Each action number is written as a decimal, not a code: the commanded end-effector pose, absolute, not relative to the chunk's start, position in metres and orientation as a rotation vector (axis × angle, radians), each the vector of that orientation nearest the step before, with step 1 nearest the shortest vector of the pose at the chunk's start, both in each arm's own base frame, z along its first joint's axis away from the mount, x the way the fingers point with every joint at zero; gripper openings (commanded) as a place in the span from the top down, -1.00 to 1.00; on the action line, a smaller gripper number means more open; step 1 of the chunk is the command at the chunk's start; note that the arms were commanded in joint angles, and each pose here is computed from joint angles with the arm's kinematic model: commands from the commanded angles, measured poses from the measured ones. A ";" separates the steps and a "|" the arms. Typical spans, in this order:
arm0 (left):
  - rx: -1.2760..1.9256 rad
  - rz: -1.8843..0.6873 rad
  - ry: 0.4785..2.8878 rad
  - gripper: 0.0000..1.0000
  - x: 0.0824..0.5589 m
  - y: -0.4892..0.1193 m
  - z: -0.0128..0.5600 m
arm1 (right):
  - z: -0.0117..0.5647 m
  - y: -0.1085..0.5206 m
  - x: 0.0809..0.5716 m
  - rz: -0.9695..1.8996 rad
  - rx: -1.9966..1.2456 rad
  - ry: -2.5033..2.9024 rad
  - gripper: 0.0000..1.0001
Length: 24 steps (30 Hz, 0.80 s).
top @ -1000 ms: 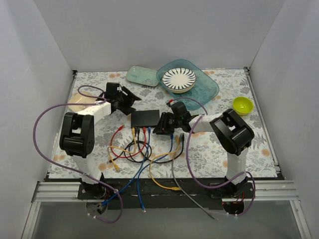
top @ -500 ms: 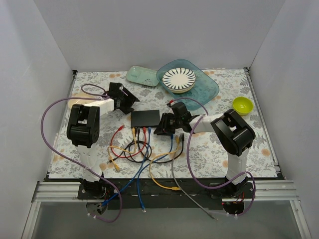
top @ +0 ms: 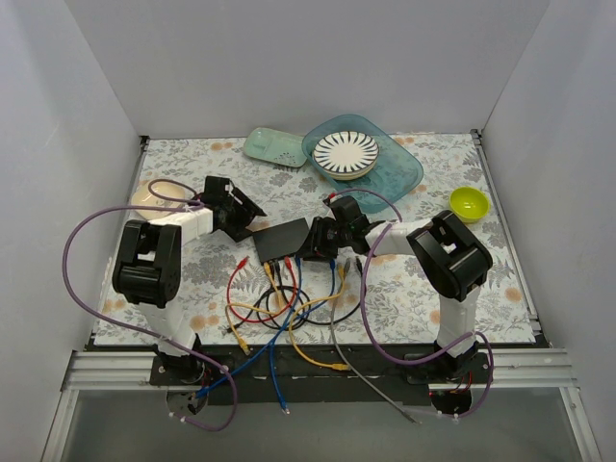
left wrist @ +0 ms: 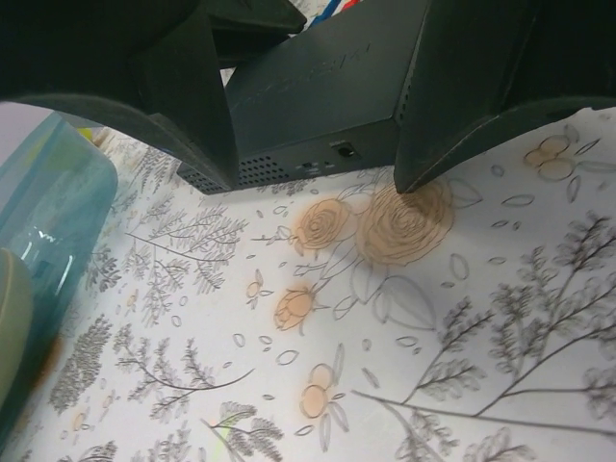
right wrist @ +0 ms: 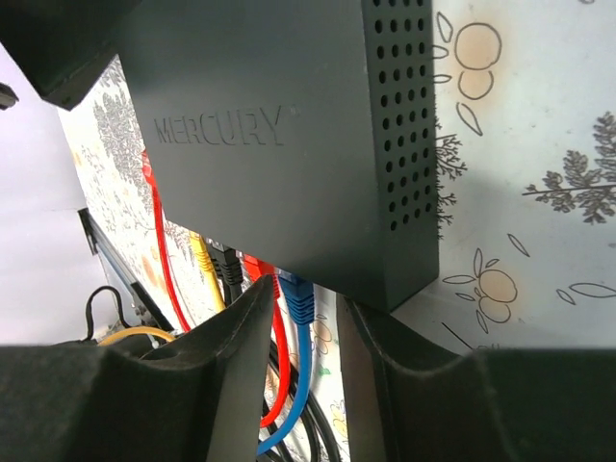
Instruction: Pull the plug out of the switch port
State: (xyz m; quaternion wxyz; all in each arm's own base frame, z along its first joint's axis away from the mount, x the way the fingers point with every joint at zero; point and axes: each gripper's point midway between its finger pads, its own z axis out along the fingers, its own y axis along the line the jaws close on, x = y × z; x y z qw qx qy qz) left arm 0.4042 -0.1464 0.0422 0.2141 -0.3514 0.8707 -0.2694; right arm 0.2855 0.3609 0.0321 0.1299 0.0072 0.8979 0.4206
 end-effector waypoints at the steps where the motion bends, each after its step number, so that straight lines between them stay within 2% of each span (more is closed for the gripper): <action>1: -1.025 -0.691 2.350 -0.34 0.408 -0.127 0.081 | 0.038 0.351 0.300 1.141 0.026 2.573 0.15; 6: -0.970 -0.966 2.307 -0.32 0.415 -0.160 0.121 | 0.031 0.348 0.288 1.208 0.097 2.580 0.11; 13: -0.782 -1.394 2.414 -0.28 0.377 -0.224 0.118 | 0.030 0.357 0.287 1.295 0.145 2.570 0.11; 24: -0.937 -1.261 2.544 -0.24 0.341 -0.212 0.062 | 0.028 0.367 0.282 1.358 0.143 2.576 0.17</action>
